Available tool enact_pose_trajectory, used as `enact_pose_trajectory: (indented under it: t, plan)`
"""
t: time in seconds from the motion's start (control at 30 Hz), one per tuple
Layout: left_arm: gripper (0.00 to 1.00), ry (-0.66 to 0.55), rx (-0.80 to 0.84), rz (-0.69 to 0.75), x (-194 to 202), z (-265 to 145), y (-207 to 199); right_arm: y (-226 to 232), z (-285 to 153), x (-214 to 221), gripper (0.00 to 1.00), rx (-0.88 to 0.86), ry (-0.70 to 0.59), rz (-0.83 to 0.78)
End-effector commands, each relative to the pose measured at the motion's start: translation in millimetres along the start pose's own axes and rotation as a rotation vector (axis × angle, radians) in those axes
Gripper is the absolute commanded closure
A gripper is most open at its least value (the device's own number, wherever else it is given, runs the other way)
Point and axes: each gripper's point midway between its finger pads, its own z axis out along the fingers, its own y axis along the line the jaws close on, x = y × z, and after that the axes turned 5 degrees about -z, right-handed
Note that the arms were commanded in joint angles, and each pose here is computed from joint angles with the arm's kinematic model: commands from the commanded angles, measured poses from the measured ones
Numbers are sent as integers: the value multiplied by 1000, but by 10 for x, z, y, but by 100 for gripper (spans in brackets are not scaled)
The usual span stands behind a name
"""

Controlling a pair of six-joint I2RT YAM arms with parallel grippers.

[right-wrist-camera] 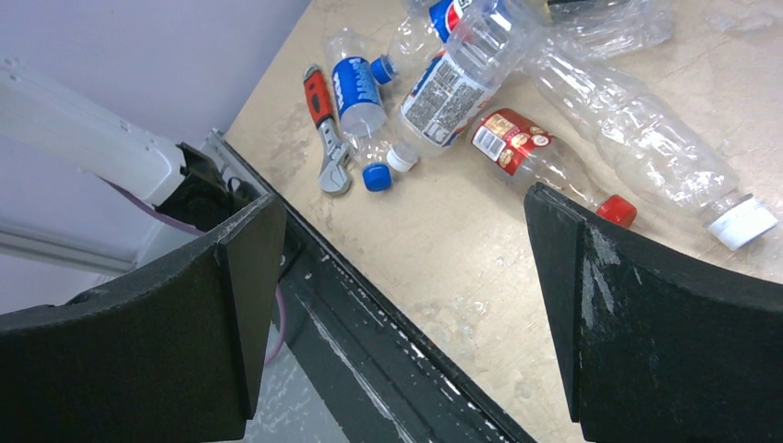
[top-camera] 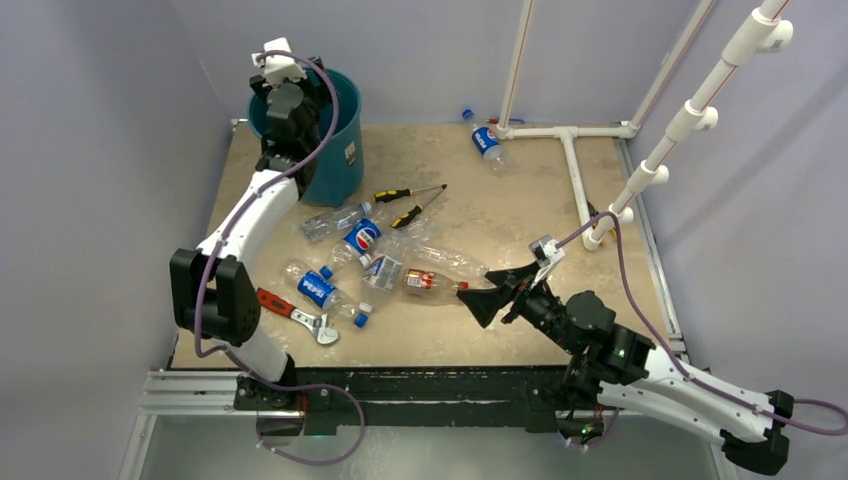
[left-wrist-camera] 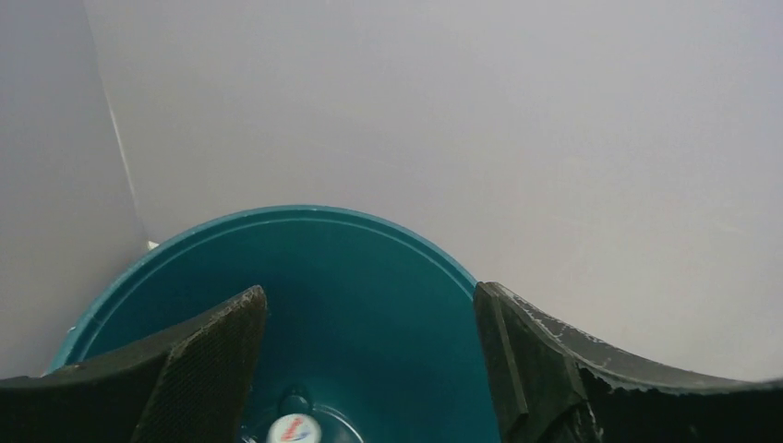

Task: Put the plastic bottles in the bin
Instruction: Place the plastic bottle in the trash bin.

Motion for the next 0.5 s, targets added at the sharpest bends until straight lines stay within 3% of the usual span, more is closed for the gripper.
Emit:
enact_pose_trajectory:
  t: [0.0, 0.2, 0.3, 0.47]
  plan:
    - [16, -112, 51, -97, -785, -263, -96, 14, -67, -296, 1, 28, -69, 6]
    - [5, -88, 74, -214, -1225, -731, -71, -62, -68, -389, 1, 86, -114, 82]
    - [2, 28, 141, -285, -1108, -1041, -127, -51, -19, -386, 1, 93, -112, 97]
    - [1, 278, 293, -360, -585, -1619, -252, -91, 120, -280, 1, 135, -80, 102]
